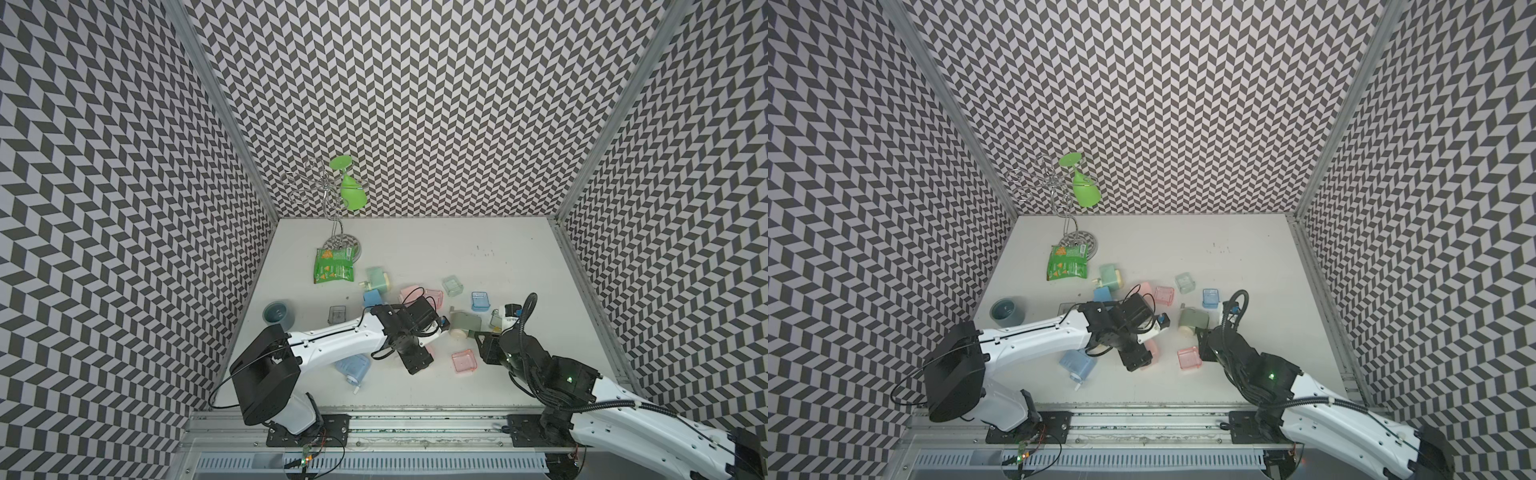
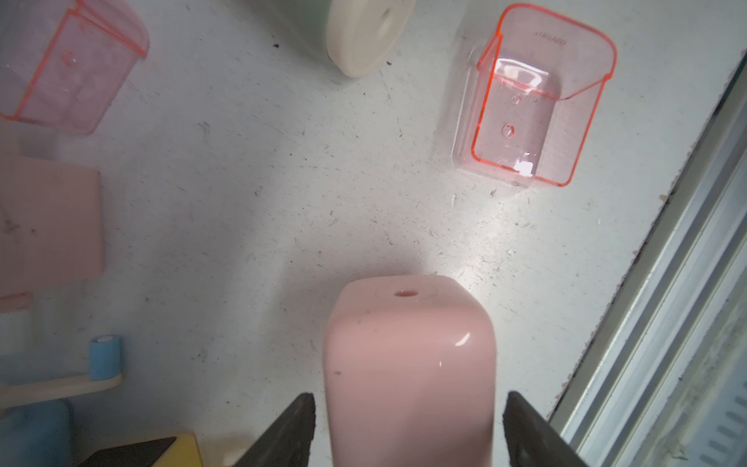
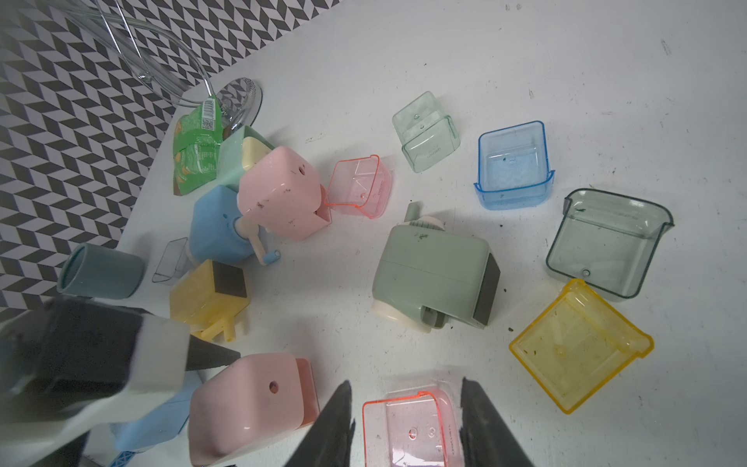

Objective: Put the tray back into the pencil sharpener
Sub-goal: Pick up the pencil sharpener from the center of the board.

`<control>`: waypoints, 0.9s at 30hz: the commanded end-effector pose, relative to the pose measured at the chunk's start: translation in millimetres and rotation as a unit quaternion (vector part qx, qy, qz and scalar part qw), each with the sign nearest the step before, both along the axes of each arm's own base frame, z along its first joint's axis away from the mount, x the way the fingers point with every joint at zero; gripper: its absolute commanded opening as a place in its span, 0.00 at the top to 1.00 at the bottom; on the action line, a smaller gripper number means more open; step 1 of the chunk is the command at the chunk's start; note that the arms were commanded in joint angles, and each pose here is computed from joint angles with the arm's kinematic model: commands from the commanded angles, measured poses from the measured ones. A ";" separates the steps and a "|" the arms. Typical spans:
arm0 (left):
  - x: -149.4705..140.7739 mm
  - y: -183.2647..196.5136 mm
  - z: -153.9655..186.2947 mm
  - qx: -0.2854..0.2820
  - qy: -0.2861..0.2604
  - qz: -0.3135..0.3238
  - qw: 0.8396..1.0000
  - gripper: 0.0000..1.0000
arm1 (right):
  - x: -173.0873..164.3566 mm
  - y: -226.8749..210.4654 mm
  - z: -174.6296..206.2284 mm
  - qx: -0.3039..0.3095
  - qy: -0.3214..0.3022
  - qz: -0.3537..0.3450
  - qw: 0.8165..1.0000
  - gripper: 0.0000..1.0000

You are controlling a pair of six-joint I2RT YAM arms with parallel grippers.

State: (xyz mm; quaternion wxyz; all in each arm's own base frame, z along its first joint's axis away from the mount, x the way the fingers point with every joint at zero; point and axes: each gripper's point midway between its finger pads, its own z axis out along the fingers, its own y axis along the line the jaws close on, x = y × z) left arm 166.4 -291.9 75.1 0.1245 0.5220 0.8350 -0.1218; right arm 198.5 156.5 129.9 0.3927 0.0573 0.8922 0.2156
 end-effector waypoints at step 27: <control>10.4 -29.2 13.9 -0.059 -0.083 -0.183 0.978 0.58 | -12.7 16.1 -44.4 -0.022 0.101 0.054 0.993 0.49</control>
